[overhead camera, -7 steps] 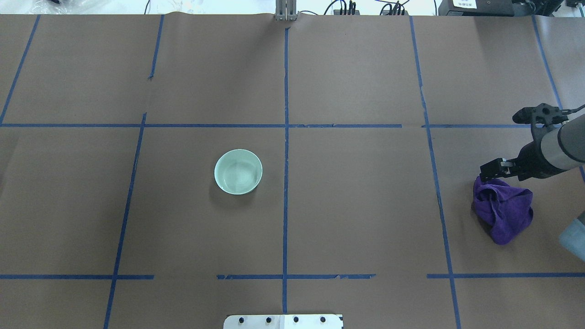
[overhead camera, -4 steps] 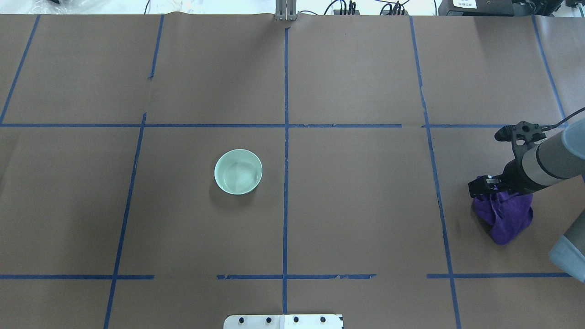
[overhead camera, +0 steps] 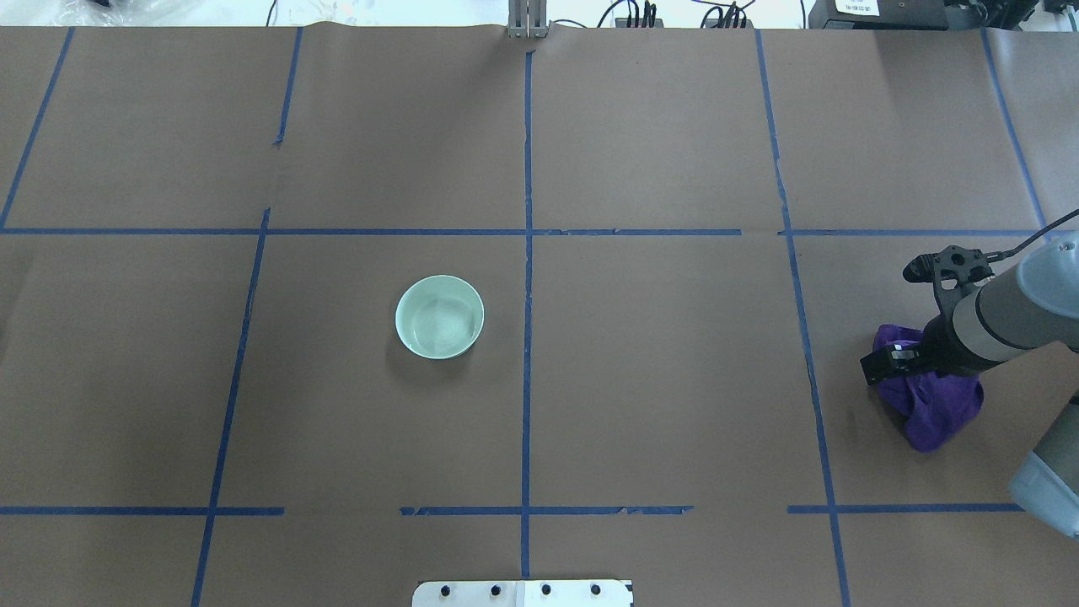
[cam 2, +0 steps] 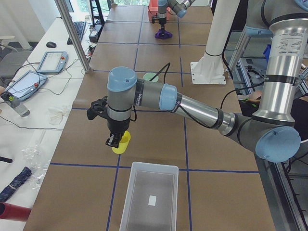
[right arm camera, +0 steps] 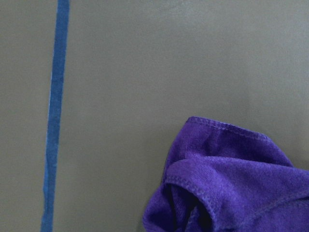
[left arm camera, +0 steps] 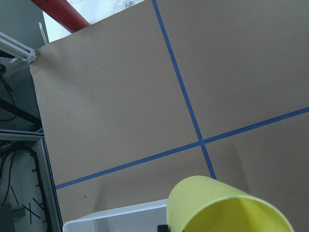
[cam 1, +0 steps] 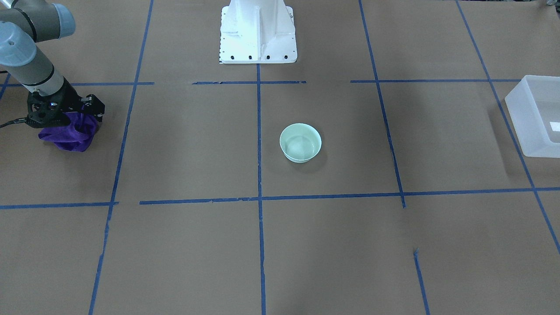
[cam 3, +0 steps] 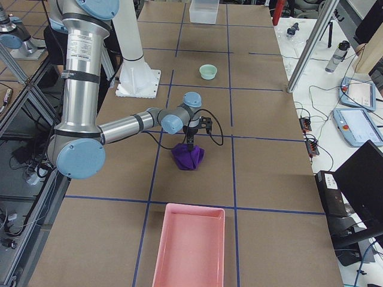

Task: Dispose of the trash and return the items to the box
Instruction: 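Reach the right gripper down onto the purple cloth while the left gripper carries the cup, then close the right gripper on the purple cloth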

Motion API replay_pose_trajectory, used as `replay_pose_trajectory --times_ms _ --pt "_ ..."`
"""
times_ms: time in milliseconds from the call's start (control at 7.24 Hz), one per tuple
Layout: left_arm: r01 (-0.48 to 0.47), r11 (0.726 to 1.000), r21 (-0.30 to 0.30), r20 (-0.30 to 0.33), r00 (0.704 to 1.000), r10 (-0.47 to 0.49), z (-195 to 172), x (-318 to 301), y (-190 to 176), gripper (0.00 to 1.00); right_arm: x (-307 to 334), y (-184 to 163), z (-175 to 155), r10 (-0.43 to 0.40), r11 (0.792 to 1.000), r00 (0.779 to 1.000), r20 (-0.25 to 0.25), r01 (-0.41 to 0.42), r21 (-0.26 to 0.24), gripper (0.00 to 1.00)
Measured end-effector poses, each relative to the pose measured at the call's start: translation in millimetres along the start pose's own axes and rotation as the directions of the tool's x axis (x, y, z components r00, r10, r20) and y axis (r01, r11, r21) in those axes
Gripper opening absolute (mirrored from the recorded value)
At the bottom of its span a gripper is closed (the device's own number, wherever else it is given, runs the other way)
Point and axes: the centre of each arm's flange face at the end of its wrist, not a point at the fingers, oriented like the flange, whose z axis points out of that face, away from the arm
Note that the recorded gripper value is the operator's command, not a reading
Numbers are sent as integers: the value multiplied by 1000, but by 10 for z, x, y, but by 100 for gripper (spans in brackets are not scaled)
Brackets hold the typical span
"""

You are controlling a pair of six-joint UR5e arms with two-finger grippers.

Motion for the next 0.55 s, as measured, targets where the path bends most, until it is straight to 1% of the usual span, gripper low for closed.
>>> replay_pose_trajectory --times_ms 138,276,414,552 --pt "9 1000 -20 13 1000 -9 98 -84 29 0 -2 31 43 -3 1000 1000 -6 3 -11 59" --pt "17 999 -37 24 1000 -16 213 -173 72 0 -15 67 87 -8 1000 1000 -13 7 -24 26" --pt "22 999 -45 29 999 -20 326 -249 120 0 -19 89 115 -11 999 1000 -18 11 -33 0" --pt "23 999 -47 31 999 -21 396 -296 145 0 -16 98 127 -15 999 1000 -23 14 -38 0"
